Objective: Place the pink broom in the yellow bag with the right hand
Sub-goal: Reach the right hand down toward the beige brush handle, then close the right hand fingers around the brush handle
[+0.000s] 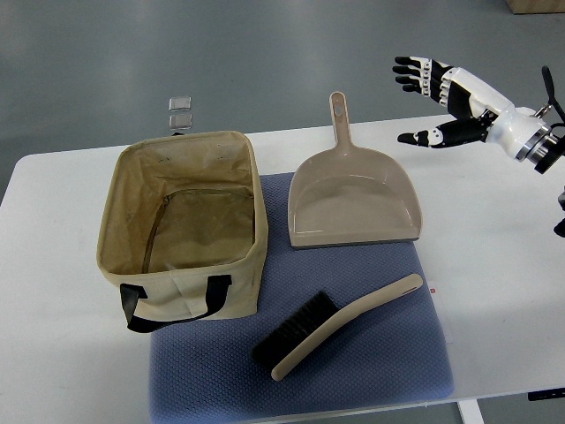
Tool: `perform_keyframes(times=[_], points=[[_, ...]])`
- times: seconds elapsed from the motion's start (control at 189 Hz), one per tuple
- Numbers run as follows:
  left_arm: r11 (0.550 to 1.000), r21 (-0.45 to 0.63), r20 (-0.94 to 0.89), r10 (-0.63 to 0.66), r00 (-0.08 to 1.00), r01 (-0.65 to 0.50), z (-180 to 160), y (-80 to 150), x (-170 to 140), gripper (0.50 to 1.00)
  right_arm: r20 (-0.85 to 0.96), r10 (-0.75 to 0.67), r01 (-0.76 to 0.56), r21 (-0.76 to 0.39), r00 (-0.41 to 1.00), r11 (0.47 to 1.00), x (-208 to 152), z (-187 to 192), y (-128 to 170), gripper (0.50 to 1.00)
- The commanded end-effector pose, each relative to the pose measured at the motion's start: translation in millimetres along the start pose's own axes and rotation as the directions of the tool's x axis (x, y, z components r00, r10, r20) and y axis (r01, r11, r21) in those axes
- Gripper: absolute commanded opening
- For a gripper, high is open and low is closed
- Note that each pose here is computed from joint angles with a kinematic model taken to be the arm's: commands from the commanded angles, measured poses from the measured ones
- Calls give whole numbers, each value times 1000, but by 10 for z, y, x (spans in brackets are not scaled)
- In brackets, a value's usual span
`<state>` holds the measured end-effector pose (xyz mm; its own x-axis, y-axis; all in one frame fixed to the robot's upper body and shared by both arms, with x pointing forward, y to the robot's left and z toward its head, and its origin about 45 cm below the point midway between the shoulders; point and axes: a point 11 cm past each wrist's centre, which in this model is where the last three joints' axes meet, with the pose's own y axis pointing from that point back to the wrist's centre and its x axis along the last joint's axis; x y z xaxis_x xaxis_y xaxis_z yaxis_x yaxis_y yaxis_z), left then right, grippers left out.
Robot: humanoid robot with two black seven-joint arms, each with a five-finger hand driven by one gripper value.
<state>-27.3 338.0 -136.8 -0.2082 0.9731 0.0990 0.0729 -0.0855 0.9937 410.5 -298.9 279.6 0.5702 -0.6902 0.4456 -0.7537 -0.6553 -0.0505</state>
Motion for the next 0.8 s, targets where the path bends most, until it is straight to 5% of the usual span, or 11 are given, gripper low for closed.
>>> perform_keyframes(times=[0.0,0.185,0.528,0.797], points=[[1000,0,0,0,1000,0,0,0,0,1000,-103,-182,180,-29,978,983,-246,-81,41,930],[1000,0,0,0,1000,0,0,0,0,1000,-207,-452,431,-139,868,892,-681,-19,210,930],[1000,0,0,0,1000,0,0,0,0,1000,-331,-671,603,-295,663,741,-1175,271,453,928],[1000,0,0,0,1000,0,0,0,0,1000,-407,-644,574,-295,647,764,-1311,375,474,926]])
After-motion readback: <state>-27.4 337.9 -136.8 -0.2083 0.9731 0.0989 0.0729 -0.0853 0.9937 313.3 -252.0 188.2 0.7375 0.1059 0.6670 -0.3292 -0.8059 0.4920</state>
